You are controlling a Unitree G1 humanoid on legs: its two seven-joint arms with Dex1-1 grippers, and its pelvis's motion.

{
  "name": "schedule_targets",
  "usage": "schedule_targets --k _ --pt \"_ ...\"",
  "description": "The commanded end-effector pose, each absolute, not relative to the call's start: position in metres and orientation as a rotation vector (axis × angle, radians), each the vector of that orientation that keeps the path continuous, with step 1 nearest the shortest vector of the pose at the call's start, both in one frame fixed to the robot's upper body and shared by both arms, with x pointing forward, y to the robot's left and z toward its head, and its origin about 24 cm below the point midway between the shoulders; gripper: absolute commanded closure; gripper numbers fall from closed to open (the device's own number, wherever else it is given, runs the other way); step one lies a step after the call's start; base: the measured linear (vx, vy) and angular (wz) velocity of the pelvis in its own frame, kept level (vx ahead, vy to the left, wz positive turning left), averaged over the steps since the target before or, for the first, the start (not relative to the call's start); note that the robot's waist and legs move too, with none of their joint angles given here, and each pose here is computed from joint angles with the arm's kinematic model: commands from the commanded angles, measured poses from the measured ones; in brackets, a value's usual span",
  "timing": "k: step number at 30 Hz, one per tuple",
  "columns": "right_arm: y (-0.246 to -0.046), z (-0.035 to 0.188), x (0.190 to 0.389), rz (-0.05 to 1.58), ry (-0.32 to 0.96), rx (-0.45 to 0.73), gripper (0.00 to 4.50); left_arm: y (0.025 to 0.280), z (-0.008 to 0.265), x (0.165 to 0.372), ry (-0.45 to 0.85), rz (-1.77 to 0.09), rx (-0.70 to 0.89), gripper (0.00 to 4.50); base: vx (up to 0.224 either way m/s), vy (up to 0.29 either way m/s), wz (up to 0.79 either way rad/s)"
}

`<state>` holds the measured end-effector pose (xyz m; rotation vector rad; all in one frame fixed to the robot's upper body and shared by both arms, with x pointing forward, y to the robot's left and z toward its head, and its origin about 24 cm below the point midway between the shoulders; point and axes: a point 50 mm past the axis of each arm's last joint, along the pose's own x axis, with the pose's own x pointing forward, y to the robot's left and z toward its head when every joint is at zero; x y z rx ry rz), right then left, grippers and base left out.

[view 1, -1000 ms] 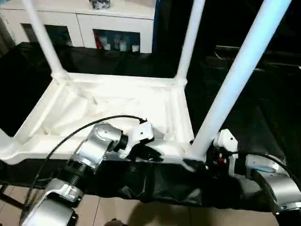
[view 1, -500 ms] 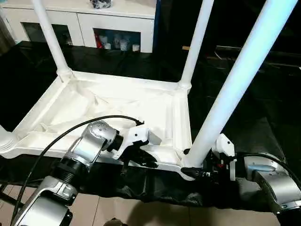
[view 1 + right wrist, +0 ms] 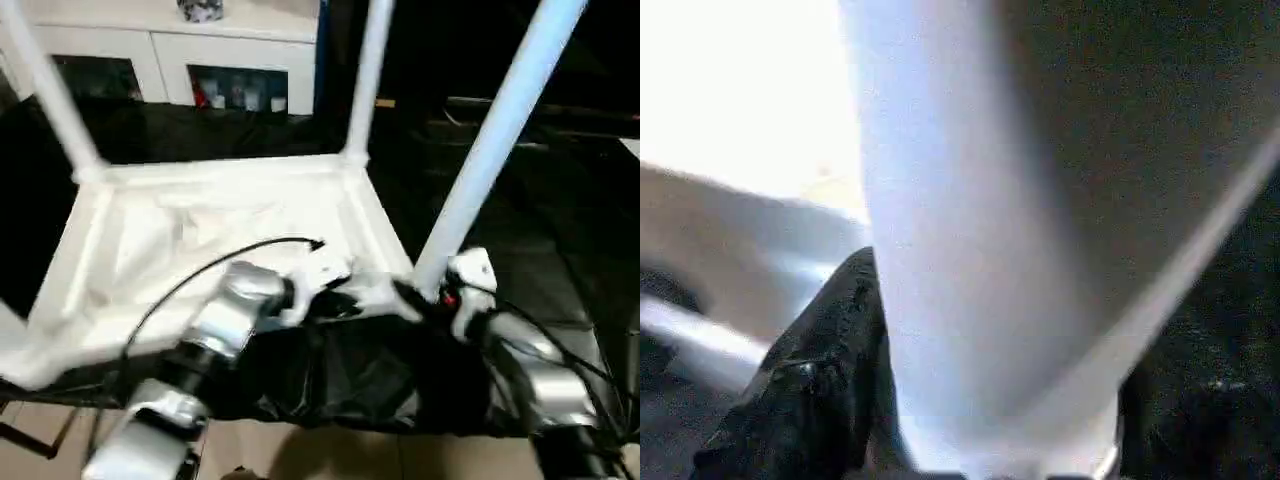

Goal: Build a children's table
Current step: Rotate leg to tighten

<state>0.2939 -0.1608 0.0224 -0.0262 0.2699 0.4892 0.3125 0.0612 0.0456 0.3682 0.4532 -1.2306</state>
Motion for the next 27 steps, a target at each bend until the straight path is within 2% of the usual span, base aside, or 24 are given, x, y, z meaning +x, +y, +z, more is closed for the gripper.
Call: schedule_targets --k 1,2,3,5,6,10,17,18,25,27 --pt "-0.109 0.015 0.291 0.606 0.282 0.015 1.78 0.02 0.048 0.302 0.384 -1.295 0.315 4.5 0.0 0.0 0.0" --pt "-0.109 0.015 0.291 0.606 0.282 0.015 1.78 0.02 0.048 0.302 0.384 -1.295 0.315 4.5 0.0 0.0 0.0" --pt "-0.107 0.015 0.293 0.573 0.27 0.02 1.46 0.017 0.048 0.301 0.38 -1.298 0.318 4.5 0.0 0.0 0.0" --pt "-0.104 0.019 0.294 0.575 0.25 0.052 1.46 0.015 0.049 0.298 0.372 -1.319 0.312 4.5 0.0 0.0 0.0" --pt "-0.101 0.022 0.293 0.591 0.232 0.093 1.27 0.013 0.05 0.295 0.367 -1.342 0.299 4.5 0.0 0.0 0.0" --pt "-0.108 0.024 0.287 0.688 0.248 0.048 0.86 0.019 0.05 0.291 0.356 -1.409 0.332 4.5 0.0 0.0 0.0" --pt "-0.13 0.033 0.271 0.948 0.249 -0.035 0.86 0.039 0.05 0.288 0.374 -1.54 0.372 4.5 0.0 0.0 0.0" --pt "-0.137 0.036 0.265 1.044 0.256 -0.054 0.86 0.045 0.052 0.288 0.377 -1.583 0.381 4.5 0.0 0.0 0.0" --pt "-0.153 0.043 0.252 1.246 0.297 -0.123 0.86 0.064 0.057 0.294 0.416 -1.657 0.419 4.5 0.0 0.0 0.0" --pt "-0.156 0.044 0.25 1.287 0.314 -0.129 1.11 0.069 0.058 0.295 0.426 -1.677 0.431 4.5 0.0 0.0 0.0"
